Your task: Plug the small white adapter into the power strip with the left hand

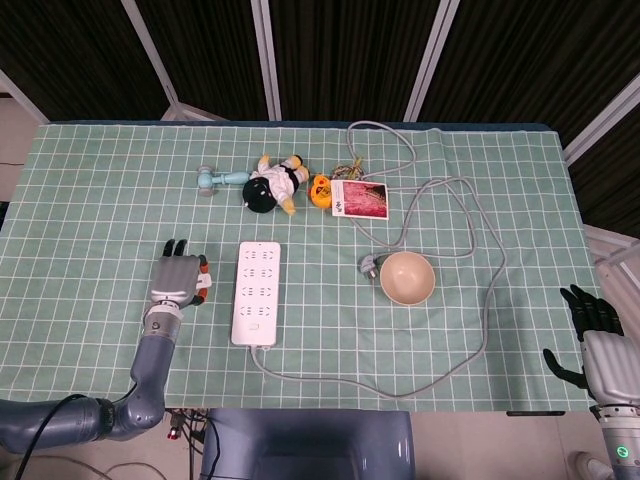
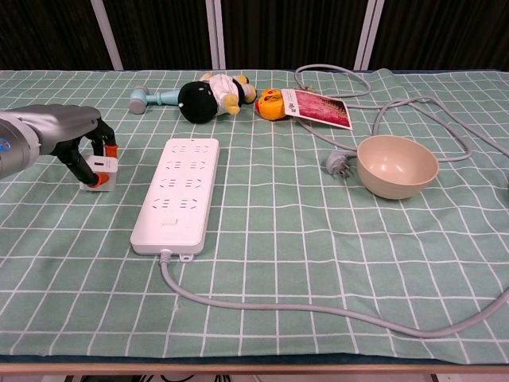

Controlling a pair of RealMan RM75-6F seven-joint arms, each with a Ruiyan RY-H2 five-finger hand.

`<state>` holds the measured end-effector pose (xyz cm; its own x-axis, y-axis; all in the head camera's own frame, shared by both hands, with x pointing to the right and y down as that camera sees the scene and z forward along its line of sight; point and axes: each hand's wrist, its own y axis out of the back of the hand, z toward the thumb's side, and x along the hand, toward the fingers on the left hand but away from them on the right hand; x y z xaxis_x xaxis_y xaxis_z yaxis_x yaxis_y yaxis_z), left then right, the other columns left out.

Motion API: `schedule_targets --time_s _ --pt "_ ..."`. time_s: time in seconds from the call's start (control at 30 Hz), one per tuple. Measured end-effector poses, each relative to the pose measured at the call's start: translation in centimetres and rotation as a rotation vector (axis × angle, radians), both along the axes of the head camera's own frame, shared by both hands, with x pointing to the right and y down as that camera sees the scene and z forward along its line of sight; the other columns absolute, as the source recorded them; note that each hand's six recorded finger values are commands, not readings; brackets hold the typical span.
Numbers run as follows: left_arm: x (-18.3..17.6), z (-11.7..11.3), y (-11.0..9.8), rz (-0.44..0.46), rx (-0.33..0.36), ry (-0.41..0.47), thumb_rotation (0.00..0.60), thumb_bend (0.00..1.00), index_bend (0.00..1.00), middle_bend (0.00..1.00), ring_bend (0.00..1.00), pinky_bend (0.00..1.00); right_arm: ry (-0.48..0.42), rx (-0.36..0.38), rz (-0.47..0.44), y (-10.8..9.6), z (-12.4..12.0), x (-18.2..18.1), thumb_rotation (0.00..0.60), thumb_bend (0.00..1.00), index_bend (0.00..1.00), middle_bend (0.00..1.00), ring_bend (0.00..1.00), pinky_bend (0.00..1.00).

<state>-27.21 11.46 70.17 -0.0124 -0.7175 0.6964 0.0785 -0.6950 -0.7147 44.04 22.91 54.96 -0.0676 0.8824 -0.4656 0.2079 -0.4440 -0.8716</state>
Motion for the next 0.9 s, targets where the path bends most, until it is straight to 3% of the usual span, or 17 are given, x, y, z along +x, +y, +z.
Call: schedule_targets --time_s 0.13,0.5,0.7,0.9 --pt "0.2 -0.1 -0.1 0.0 0.018 0.013 0.6 0.53 0.61 0.6 0.12 0.02 0.0 0.002 0.001 0.0 0.0 0.0 0.6 0.39 0.0 0.0 0.0 0.0" --pt "1.7 -1.9 -1.1 0.012 0.085 0.11 0.6 0.55 0.61 0.61 0.13 0.02 -0.001 0.005 0.002 0.0 0.0 0.0 0.6 0.39 0.0 0.0 0.0 0.0" --pt "3.1 -2.9 -2.0 -0.003 0.072 0.226 0.6 0.55 0.61 0.61 0.13 0.04 -0.002 0.004 0.007 0.0 0.0 0.1 0.6 0.39 0.0 0.0 0.0 0.0" --pt "4.9 -4.2 -3.7 0.05 0.068 0.292 0.6 0.56 0.63 0.63 0.14 0.04 -0.003 -0.001 0.015 -0.1 0.0 0.2 0.6 0.39 0.0 0.0 0.0 0.0"
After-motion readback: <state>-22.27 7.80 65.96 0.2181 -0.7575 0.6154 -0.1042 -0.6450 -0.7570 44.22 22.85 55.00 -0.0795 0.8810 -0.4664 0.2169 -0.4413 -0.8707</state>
